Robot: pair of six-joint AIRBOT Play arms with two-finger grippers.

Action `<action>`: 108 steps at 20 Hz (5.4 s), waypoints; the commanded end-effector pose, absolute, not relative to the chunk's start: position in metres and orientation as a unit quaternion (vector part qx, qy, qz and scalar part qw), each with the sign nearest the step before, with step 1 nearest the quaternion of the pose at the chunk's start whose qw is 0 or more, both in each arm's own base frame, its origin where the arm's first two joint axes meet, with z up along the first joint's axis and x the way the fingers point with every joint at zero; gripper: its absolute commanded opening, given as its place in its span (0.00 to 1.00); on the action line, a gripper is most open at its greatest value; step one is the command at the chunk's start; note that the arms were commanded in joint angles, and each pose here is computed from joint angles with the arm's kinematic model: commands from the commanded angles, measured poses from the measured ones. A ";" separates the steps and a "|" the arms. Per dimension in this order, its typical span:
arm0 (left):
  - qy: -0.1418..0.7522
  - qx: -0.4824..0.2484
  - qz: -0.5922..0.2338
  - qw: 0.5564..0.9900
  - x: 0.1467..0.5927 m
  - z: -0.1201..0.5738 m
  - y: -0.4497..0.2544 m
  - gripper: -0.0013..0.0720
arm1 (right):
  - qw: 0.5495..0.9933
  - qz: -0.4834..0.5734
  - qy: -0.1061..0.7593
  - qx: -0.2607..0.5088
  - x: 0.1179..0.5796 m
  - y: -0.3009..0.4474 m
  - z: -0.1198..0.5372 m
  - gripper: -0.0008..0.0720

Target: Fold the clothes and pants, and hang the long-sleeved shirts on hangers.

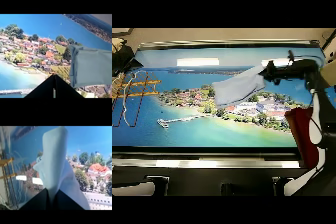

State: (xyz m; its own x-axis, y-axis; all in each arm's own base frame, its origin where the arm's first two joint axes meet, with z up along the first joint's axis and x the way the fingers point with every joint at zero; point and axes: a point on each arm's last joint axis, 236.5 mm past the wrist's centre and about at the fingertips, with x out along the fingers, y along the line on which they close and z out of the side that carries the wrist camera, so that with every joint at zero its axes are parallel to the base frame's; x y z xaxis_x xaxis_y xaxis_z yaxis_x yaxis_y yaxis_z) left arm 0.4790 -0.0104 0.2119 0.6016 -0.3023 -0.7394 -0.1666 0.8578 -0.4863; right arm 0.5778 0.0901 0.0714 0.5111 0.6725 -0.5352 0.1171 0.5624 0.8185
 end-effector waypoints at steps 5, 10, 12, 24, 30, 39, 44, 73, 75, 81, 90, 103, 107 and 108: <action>0.454 -0.262 -0.040 0.850 0.475 0.209 -0.012 0.04 | 0.803 0.034 0.373 0.464 0.560 -0.060 0.146 0.06; 0.456 -0.264 -0.040 0.849 0.474 0.209 -0.012 0.04 | 0.811 -0.073 0.327 0.479 0.529 -0.140 0.174 0.06; 0.460 -0.263 -0.040 0.847 0.472 0.207 -0.012 0.05 | 0.808 -0.111 0.318 0.484 0.515 -0.161 0.181 0.06; 0.489 -0.258 -0.042 0.832 0.459 0.199 -0.015 0.04 | 0.725 -0.341 0.362 0.477 0.417 -0.213 0.164 0.06; 0.489 -0.258 -0.042 0.832 0.459 0.199 -0.015 0.04 | 0.632 -0.478 0.426 0.437 0.336 -0.230 0.144 0.06; 0.502 -0.255 -0.043 0.825 0.453 0.196 -0.016 0.04 | 0.534 -0.558 0.543 0.329 0.260 -0.242 0.073 0.06; 0.505 -0.255 -0.043 0.824 0.452 0.195 -0.017 0.04 | 0.472 -0.554 0.615 0.304 0.223 -0.221 0.020 0.06; 0.509 -0.247 -0.056 0.823 0.451 0.195 -0.031 0.04 | 0.396 -0.547 0.717 0.175 0.151 -0.222 0.008 0.06; 0.509 -0.247 -0.056 0.823 0.451 0.195 -0.031 0.04 | 0.395 -0.542 0.722 0.172 0.150 -0.221 0.008 0.06; 0.509 -0.247 -0.056 0.823 0.451 0.195 -0.031 0.04 | 0.388 -0.534 0.731 0.172 0.148 -0.217 0.009 0.14; 0.510 -0.234 -0.062 0.825 0.452 0.192 -0.030 0.05 | 0.401 -0.531 0.734 0.132 0.141 -0.230 0.027 0.67; 0.652 -0.035 -0.090 0.752 0.406 0.047 -0.042 0.04 | 0.789 0.015 0.604 0.110 0.391 0.038 0.044 0.07; 0.660 -0.036 -0.089 0.745 0.403 0.039 -0.043 0.05 | 0.795 0.095 0.598 0.030 0.387 0.094 0.045 0.07; 0.660 -0.036 -0.089 0.745 0.403 0.039 -0.043 0.05 | 0.788 0.101 0.606 0.025 0.380 0.099 0.044 0.07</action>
State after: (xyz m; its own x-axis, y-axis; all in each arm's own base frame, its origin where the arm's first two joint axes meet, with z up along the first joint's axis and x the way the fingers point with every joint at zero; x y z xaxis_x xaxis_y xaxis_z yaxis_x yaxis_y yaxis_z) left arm 0.4054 -0.0418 0.0463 0.1265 -0.1857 -0.9744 0.0669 0.9817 -0.1784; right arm 0.3858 0.0590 0.0413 0.2498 0.1504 -0.9566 0.0227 0.9867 0.1610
